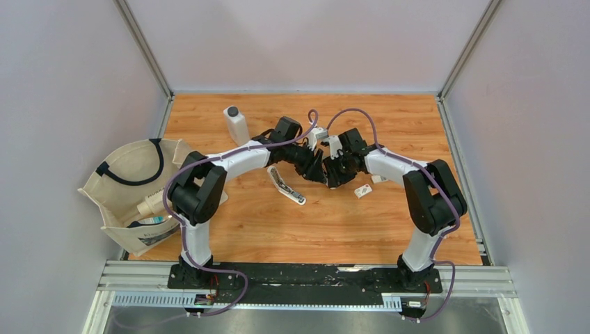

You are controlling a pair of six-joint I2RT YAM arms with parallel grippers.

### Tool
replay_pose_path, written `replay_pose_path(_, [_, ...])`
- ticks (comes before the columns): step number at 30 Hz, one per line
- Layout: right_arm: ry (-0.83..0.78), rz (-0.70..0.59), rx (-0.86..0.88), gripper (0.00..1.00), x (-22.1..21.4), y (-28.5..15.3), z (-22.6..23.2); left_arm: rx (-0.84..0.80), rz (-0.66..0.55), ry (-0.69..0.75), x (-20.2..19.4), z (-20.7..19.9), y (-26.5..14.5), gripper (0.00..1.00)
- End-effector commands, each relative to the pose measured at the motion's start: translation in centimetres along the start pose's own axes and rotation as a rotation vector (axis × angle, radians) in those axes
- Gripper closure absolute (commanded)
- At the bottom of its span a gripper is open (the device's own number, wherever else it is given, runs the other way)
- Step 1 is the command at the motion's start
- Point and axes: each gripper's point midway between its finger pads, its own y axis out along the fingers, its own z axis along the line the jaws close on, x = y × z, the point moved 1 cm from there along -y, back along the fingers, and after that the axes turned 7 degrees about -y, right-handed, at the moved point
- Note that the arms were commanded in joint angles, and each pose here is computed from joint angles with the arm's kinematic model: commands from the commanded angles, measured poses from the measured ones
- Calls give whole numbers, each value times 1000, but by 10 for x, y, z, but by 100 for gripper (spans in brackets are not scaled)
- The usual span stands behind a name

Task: Load the staples into the stapler

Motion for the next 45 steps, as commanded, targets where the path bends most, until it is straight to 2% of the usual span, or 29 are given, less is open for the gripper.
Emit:
replay_pose_path(1, [-9,-84,4,63,19,-9,1,-72,-19,27,11,-29,-10,45])
replay_pose_path(22, [-4,-53,33,62,4,-15,7,-50,-4,136,12,-43,-37,45])
replay_pose_path(30, [-31,-73,28,57,9,-30,10,-28,-25,159,18,-45,-57,45])
replay_pose_path(39, [-43,-65,48,57,5,-36,15,-11,-28,165,17,-45,-66,45])
replay_pose_path(45, [-80,-112,67,56,11,-58,25,13,-19,182,13,-49,-79,45])
